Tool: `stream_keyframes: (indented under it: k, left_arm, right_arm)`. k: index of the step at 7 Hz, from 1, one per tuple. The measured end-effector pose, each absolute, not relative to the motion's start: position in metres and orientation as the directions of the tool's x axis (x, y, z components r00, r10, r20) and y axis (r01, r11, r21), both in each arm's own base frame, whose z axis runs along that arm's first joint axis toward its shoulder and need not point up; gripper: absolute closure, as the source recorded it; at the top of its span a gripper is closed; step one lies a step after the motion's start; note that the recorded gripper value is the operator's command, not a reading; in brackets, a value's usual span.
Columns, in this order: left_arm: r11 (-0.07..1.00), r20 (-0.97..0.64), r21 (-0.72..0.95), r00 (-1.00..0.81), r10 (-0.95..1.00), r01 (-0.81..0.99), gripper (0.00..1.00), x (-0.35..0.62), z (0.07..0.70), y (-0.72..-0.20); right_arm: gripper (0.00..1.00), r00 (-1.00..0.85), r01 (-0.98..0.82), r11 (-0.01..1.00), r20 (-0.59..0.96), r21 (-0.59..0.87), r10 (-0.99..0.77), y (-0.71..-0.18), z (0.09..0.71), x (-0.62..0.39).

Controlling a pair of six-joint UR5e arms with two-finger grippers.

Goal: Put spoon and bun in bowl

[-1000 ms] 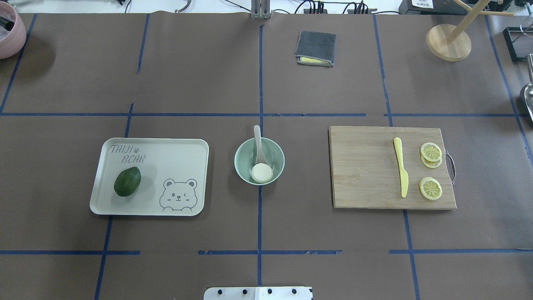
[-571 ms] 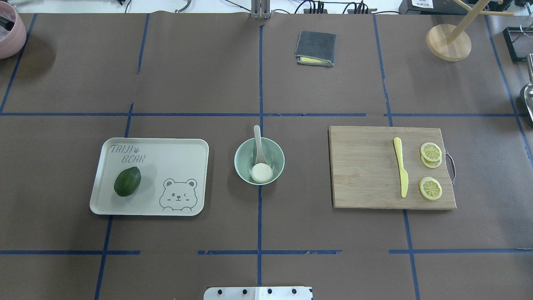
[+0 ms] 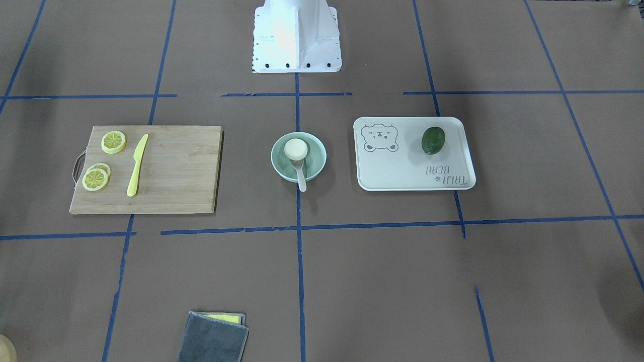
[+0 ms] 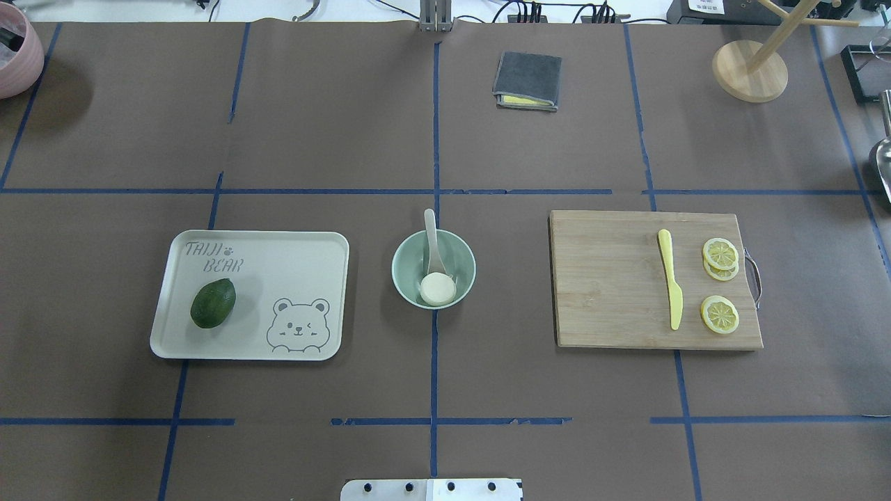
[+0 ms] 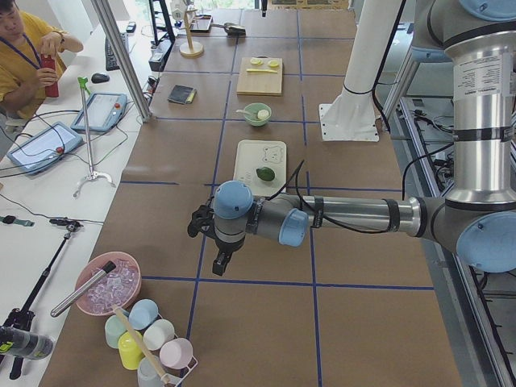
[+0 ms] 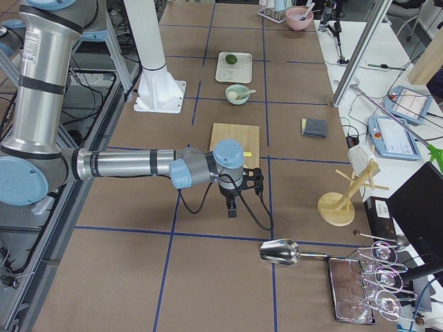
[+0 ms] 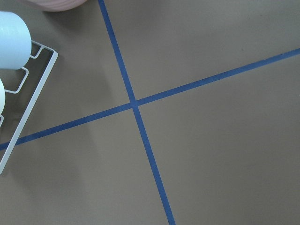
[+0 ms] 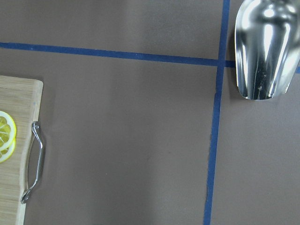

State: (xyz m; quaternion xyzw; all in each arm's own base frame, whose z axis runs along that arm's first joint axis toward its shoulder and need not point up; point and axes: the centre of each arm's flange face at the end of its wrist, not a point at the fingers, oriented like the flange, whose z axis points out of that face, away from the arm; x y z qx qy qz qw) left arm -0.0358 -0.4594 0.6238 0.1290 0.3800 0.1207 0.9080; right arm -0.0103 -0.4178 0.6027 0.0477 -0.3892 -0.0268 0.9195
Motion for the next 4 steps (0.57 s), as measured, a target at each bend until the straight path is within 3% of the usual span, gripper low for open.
stream_keyframes:
  k: [4]
  left_arm:
    - [0.946, -0.666, 0.3, 0.684, 0.297, -0.118, 0.0, -0.034, 0.626, -0.464]
  right_arm:
    - [0.0, 0.694, 0.026, 0.995, 0.715, 0.092, -0.084, -0.417, 0.616, -0.011]
